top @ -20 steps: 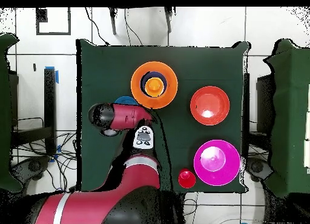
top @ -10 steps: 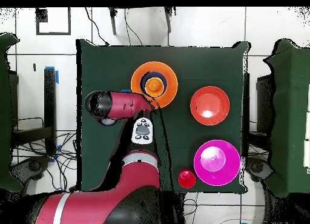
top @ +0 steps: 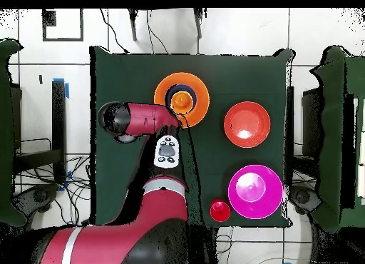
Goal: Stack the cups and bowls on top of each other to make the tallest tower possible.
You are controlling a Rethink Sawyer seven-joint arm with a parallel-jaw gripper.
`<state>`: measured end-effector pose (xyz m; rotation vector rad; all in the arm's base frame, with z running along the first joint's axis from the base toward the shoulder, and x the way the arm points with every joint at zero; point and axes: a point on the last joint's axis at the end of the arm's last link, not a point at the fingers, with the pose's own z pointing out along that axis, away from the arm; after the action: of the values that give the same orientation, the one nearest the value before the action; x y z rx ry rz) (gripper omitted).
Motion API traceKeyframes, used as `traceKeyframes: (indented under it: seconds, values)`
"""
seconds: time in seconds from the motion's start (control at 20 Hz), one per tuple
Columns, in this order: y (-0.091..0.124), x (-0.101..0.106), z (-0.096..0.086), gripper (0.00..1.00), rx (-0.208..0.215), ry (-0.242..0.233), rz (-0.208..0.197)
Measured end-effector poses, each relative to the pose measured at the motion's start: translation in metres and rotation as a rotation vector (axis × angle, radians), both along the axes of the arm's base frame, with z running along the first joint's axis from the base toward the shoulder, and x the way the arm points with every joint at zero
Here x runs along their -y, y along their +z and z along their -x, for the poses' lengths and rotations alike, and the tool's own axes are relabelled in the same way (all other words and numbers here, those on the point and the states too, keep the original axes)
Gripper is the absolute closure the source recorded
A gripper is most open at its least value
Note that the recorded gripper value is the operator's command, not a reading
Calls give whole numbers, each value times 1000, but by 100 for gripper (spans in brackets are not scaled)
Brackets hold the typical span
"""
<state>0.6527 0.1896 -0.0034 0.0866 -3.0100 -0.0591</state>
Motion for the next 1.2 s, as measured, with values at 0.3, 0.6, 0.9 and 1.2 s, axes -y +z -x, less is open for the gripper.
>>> traceKeyframes:
  seconds: [0.3,0.6,0.9,1.2]
  values:
    - [6,2,-1,0,13,23,13]
    - [9,4,-1,0,20,38,23]
    - [-8,4,0,0,5,39,24]
    - [-37,4,5,0,-21,42,26]
